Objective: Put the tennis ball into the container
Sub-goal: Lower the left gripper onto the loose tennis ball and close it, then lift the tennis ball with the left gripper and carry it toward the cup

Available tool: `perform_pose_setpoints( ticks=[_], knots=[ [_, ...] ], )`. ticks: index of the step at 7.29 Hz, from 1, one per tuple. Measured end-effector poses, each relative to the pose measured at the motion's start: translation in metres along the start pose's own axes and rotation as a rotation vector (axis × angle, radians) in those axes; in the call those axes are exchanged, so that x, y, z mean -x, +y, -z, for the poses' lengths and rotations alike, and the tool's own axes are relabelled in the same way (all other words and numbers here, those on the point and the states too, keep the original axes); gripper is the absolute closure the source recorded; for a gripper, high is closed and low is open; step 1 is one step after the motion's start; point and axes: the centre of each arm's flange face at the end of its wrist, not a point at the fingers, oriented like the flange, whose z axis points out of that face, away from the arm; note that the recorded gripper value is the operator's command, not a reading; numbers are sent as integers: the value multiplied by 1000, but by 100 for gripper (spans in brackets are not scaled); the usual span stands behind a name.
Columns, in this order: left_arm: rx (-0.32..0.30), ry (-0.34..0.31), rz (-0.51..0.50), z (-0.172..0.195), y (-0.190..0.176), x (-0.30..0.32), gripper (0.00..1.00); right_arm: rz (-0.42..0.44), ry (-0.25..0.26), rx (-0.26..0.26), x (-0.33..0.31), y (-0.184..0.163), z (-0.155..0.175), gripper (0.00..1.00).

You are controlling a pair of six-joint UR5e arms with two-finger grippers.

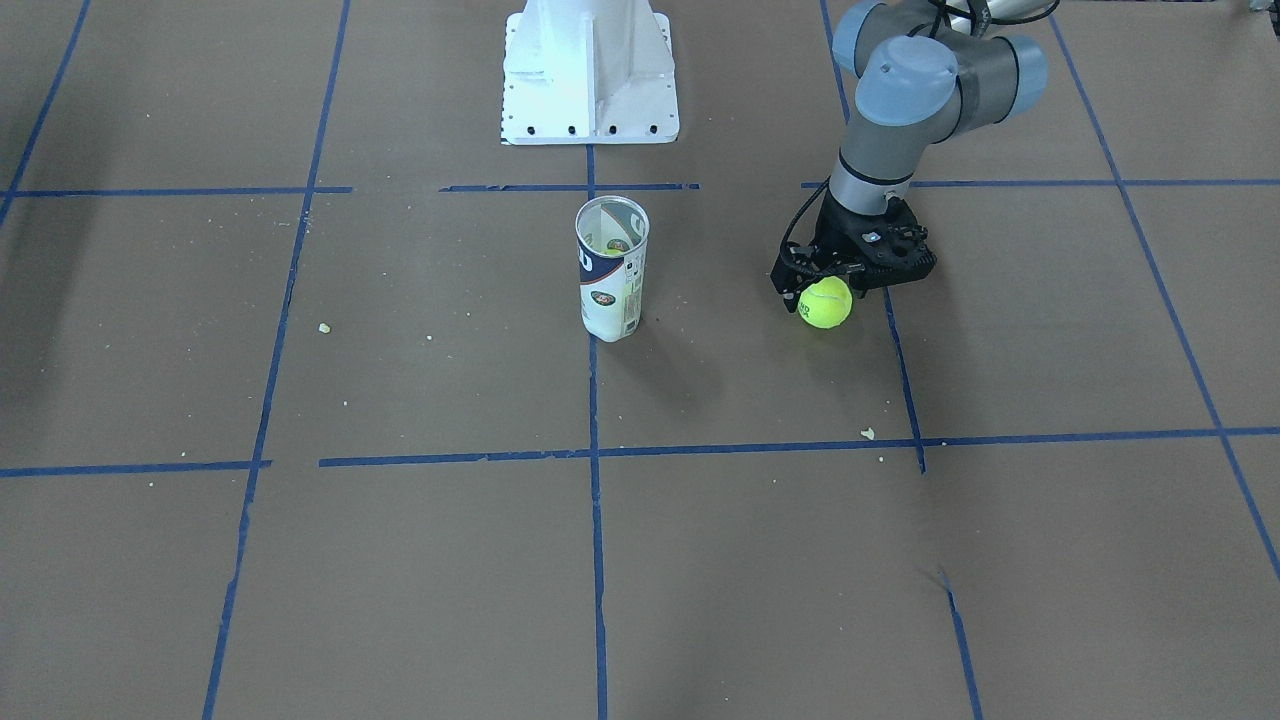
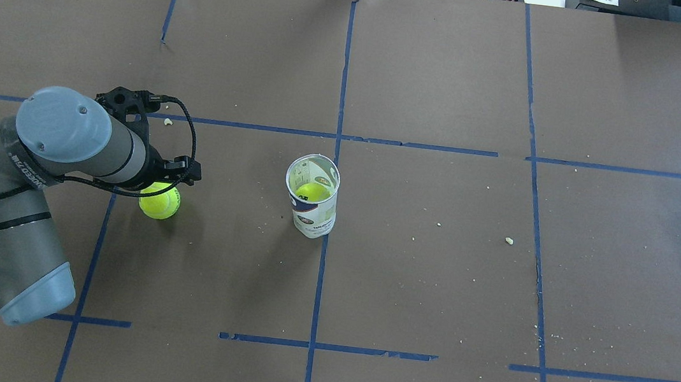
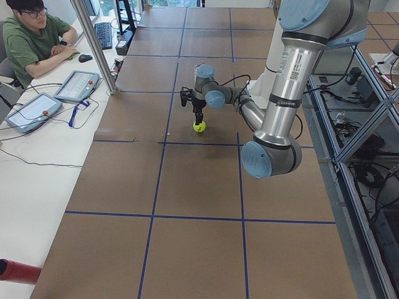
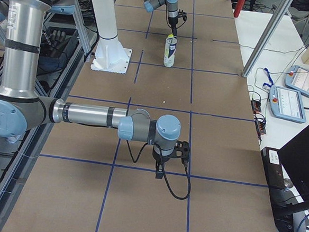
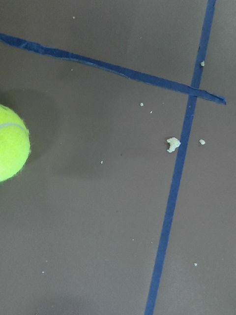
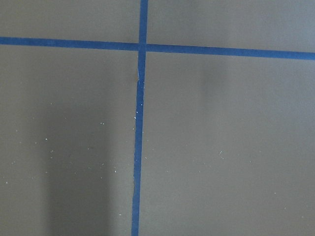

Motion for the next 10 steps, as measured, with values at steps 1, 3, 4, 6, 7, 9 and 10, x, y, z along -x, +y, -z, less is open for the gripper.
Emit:
perform_pose_setpoints(
  ticks=[1,3,4,6,7,9,10],
  knots=[
    [-1,-1,0,-8,2,6,0,0,0,0,0,0,0,0],
    [9,-14,-5,-22,8,13,0,0,0,0,0,0,0,0],
    [12,-11,-10,-27,10,13,0,0,0,0,0,0,0,0],
    [18,-11,-19,-32,13,14,0,0,0,0,0,0,0,0],
    [20,-13,-21,-35,14,14,0,0,0,0,0,0,0,0],
    [26,-19,-25,-39,17,15,1,0,0,-1,0,0,0,0],
    [29,-19,-26,-39,17,15,10,0,0,0,0,0,0,0]
  ],
)
